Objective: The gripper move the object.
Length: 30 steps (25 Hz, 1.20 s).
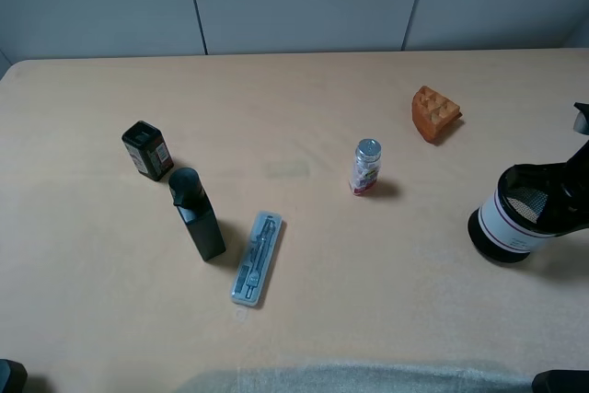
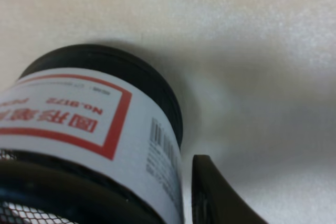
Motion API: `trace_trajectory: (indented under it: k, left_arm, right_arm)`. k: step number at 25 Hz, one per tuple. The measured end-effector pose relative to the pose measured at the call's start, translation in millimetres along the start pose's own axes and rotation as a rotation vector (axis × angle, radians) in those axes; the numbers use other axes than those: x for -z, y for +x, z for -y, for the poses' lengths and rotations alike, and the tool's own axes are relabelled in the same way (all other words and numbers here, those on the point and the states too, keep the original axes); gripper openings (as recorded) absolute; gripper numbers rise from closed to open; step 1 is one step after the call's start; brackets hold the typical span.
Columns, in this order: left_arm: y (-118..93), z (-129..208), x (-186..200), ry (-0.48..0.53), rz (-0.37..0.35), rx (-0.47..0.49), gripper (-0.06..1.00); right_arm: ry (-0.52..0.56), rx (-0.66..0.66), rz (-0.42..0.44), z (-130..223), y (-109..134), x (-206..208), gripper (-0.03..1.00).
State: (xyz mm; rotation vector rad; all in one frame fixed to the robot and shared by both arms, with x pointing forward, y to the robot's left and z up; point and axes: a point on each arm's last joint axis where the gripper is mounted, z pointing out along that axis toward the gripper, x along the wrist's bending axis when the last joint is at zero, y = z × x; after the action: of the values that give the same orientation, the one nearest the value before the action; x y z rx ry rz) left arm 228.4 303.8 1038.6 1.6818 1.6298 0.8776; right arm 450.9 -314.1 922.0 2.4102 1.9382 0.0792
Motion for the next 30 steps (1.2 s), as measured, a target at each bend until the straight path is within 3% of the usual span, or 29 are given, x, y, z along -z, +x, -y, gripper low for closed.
trace_trajectory:
  k: [23, 30]
  left_arm:
    - [0, 0, 0, 0.0, 0.0, 0.0, 0.98]
    - [0, 0, 0, 0.0, 0.0, 0.0, 0.98]
  right_arm:
    - [-0.057, 0.022, -0.008, -29, 4, 98, 0.05]
    - [-0.121, 0.09, -0.014, -40, 22, 124, 0.05]
